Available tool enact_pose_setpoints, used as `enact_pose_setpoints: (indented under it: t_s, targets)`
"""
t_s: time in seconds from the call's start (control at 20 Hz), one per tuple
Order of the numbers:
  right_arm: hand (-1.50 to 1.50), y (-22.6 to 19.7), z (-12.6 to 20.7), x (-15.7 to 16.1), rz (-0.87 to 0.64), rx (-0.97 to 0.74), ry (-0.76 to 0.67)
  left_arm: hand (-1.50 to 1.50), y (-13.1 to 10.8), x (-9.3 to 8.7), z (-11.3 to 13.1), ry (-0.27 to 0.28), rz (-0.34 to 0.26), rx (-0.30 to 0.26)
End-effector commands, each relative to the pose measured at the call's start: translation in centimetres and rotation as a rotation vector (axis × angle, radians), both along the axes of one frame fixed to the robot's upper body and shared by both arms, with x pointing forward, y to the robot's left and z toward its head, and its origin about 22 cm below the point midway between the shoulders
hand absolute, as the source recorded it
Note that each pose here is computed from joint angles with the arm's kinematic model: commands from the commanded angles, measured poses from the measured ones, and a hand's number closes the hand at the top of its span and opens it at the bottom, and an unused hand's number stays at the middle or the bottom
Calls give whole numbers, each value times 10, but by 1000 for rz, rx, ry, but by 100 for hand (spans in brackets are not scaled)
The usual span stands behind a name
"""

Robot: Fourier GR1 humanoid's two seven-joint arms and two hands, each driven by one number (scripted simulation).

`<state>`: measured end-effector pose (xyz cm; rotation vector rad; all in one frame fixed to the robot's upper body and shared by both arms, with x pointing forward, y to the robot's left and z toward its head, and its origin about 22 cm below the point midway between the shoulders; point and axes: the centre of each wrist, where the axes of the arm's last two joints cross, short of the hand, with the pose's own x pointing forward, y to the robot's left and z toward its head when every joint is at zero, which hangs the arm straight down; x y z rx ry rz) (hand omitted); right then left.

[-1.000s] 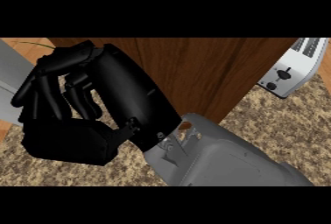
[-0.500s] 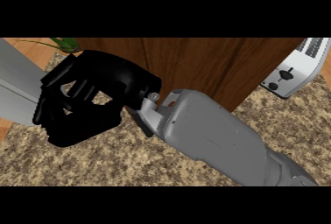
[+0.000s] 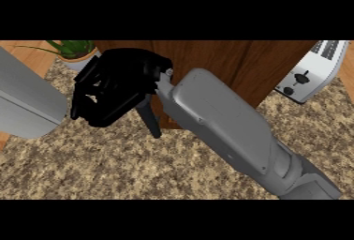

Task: Pick up the wine, place it into the cabinet and close the cabinet

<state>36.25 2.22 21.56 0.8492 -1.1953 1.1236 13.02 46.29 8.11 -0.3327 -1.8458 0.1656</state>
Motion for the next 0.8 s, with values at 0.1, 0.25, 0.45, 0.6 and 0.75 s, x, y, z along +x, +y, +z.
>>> enact_pose_setpoints:
  t_s: [0.1, 0.25, 0.45, 0.6, 0.75]
  targets:
    - [150, -11, 0, 33, 40, 85, 97, -150, -6, -1, 3, -56, -37, -20]
    - [150, -17, -22, 36, 35, 113, 104, -150, 13, -5, -1, -63, -32, -13]
    - [150, -23, -17, 52, -20, 128, 127, -150, 6, -7, -3, -47, -34, -25]
    - [150, -33, -14, 57, -66, 155, 131, -150, 8, -3, -2, -43, -9, -10]
    - [150, -59, -27, 68, -143, 147, 108, -150, 13, -5, 7, -50, -33, -3]
